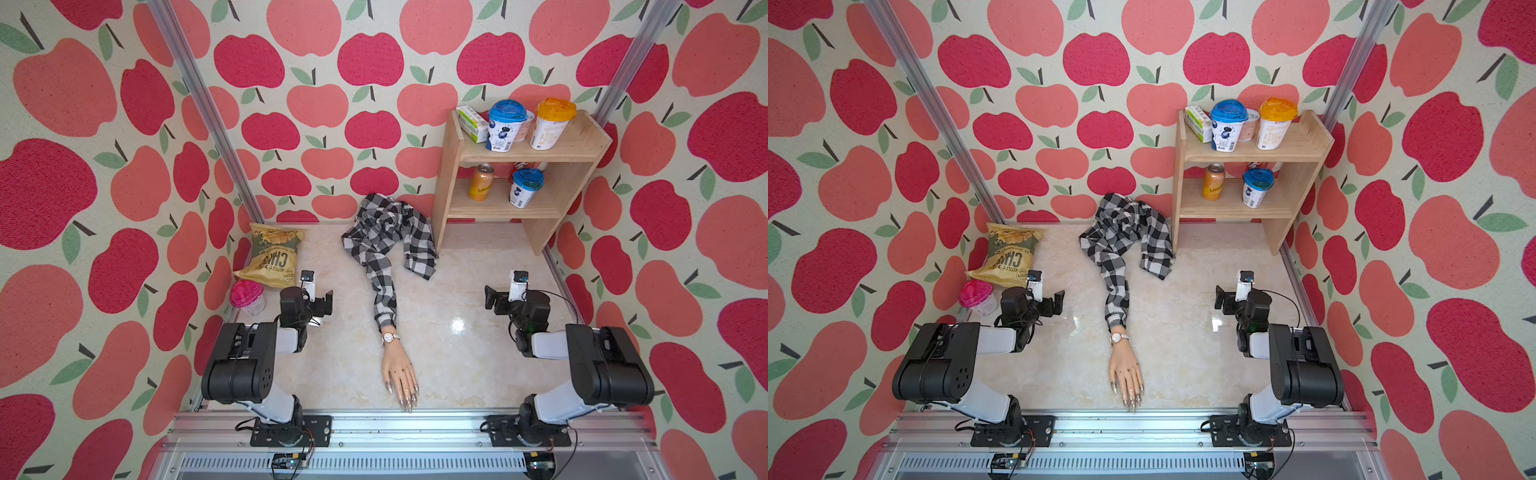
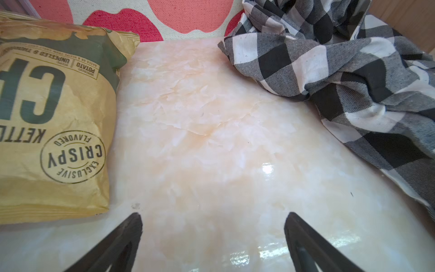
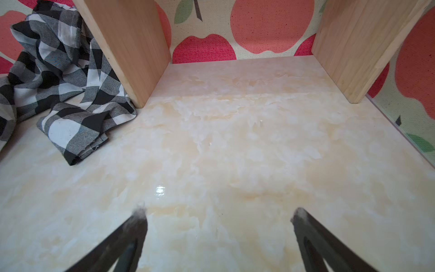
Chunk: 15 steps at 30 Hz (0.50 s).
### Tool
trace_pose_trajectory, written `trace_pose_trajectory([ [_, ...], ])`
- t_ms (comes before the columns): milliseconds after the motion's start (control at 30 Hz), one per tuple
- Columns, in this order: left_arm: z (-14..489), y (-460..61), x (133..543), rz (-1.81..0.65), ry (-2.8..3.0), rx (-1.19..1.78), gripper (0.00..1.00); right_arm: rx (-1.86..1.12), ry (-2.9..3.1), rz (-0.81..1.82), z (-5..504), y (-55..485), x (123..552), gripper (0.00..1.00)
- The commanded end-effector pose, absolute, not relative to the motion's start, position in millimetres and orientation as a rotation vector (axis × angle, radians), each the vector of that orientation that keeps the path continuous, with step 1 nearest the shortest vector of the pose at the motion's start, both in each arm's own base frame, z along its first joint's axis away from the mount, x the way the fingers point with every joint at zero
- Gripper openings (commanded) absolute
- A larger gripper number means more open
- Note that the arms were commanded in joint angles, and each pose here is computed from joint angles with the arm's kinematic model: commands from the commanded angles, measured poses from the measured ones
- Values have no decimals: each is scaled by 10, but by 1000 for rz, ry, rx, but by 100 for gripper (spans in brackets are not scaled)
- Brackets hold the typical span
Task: Take off the watch
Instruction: Adjust the hand at the center of the board.
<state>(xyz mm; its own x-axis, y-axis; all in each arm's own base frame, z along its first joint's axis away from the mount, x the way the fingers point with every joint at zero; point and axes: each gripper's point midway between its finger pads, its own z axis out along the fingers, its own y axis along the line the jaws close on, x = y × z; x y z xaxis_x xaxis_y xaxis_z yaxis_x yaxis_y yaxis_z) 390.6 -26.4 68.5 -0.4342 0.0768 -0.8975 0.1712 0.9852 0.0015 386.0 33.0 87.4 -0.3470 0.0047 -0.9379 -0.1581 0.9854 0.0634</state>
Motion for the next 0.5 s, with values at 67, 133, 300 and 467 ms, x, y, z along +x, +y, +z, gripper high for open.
trace_pose_trajectory([
  [67,791,-260,3978,-100,1985,177,97,-119,1901,151,920,314,3890,100],
  [133,792,-255,3979,-100,1986,176,97,-120,1899,153,929,319,3893,100],
  [300,790,-252,3978,-120,1988,172,97,-116,1901,153,926,309,3895,100],
  [467,789,-250,3980,-126,1993,173,97,-116,1902,153,923,308,3896,100],
])
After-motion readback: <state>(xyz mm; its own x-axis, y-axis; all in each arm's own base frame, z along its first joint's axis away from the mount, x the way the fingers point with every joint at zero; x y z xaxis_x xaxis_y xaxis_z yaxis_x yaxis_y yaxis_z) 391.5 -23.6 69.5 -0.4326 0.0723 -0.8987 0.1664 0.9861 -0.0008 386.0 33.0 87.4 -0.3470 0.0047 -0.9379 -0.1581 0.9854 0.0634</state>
